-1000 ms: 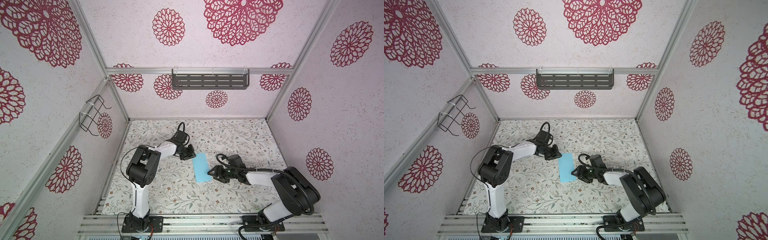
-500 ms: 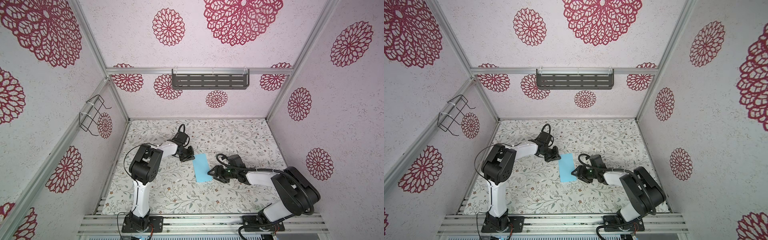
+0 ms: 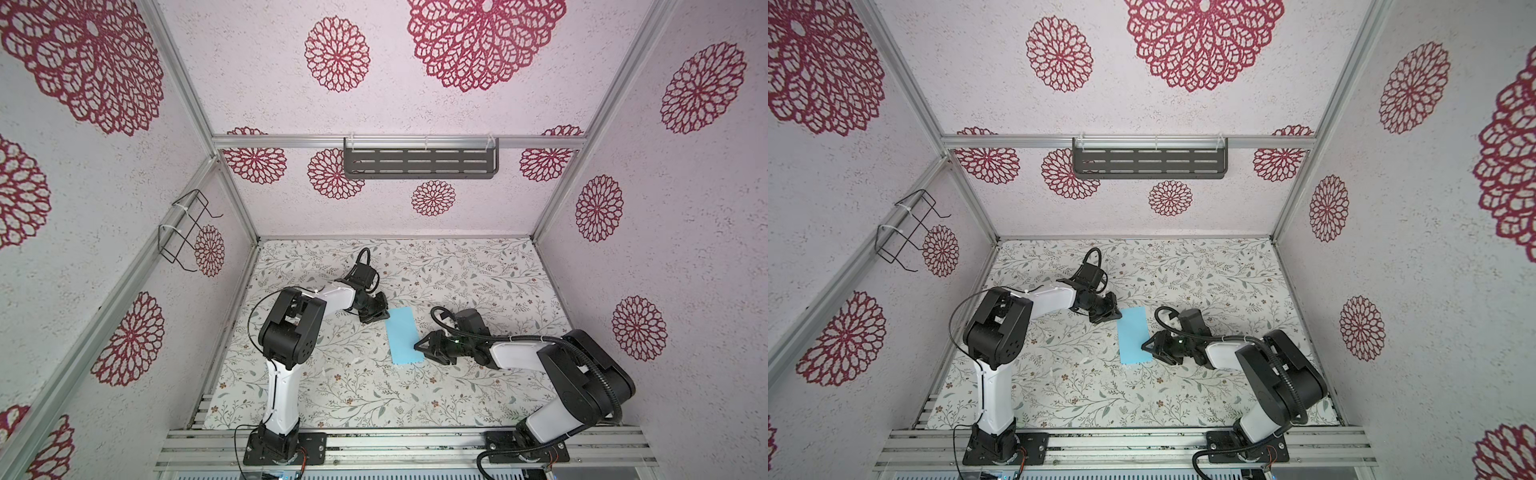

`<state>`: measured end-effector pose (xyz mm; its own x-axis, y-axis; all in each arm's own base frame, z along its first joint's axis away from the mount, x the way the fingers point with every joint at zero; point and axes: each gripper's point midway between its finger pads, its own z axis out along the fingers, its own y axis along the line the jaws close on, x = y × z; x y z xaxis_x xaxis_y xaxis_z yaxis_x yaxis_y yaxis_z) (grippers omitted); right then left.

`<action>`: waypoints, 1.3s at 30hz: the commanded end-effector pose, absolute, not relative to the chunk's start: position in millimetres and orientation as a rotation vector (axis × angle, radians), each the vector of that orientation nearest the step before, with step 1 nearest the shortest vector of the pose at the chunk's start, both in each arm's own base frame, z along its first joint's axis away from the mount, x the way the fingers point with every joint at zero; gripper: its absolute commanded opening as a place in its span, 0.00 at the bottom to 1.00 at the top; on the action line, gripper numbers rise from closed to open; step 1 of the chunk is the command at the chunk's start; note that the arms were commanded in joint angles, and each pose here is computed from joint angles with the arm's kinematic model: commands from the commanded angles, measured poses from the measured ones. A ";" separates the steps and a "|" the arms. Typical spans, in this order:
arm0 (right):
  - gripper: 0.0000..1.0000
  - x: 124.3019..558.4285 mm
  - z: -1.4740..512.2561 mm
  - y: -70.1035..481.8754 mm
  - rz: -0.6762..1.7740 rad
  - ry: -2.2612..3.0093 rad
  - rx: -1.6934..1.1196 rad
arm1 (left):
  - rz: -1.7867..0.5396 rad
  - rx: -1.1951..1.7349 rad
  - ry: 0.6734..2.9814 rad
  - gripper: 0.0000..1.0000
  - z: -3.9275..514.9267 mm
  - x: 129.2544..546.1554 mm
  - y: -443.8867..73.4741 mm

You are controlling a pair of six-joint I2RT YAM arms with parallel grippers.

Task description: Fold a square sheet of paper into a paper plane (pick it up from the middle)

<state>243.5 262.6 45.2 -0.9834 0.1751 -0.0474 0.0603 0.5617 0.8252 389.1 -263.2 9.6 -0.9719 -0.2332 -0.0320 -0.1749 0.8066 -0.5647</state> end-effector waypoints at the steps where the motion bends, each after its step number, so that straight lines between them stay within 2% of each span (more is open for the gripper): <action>1: 0.49 245.7 51.0 267.7 1.460 2.640 0.201 | -0.814 -0.345 2.942 0.07 -5.3 383.4 -255.2; 7: 0.42 247.6 51.7 268.5 1.467 2.634 0.214 | -0.818 -0.339 2.938 0.07 -3.4 383.6 -255.9; 13: 0.17 250.6 48.2 265.5 1.415 2.659 0.240 | -0.875 -0.304 2.903 0.08 10.5 387.3 -262.0; 17: 0.05 252.1 45.1 262.0 1.350 2.696 0.254 | -1.018 -0.230 2.799 0.19 46.2 394.7 -276.5; 20: 0.03 250.9 40.0 259.9 1.300 2.740 0.261 | -1.076 -0.197 2.747 0.25 64.9 393.3 -282.0; 24: 0.02 249.1 35.2 258.9 1.248 2.778 0.265 | -1.103 -0.174 2.740 0.26 74.2 380.6 -285.4; 32: 0.02 250.3 34.8 257.1 1.181 2.808 0.260 | -1.042 -0.205 2.840 0.14 43.7 360.9 -281.0; 33: 0.02 250.4 35.2 257.7 1.178 2.811 0.258 | -1.021 -0.217 2.880 0.13 27.7 357.5 -280.5; 39: 0.01 251.0 40.0 261.3 1.165 2.826 0.236 | -0.968 -0.205 2.929 0.10 15.4 354.7 -279.9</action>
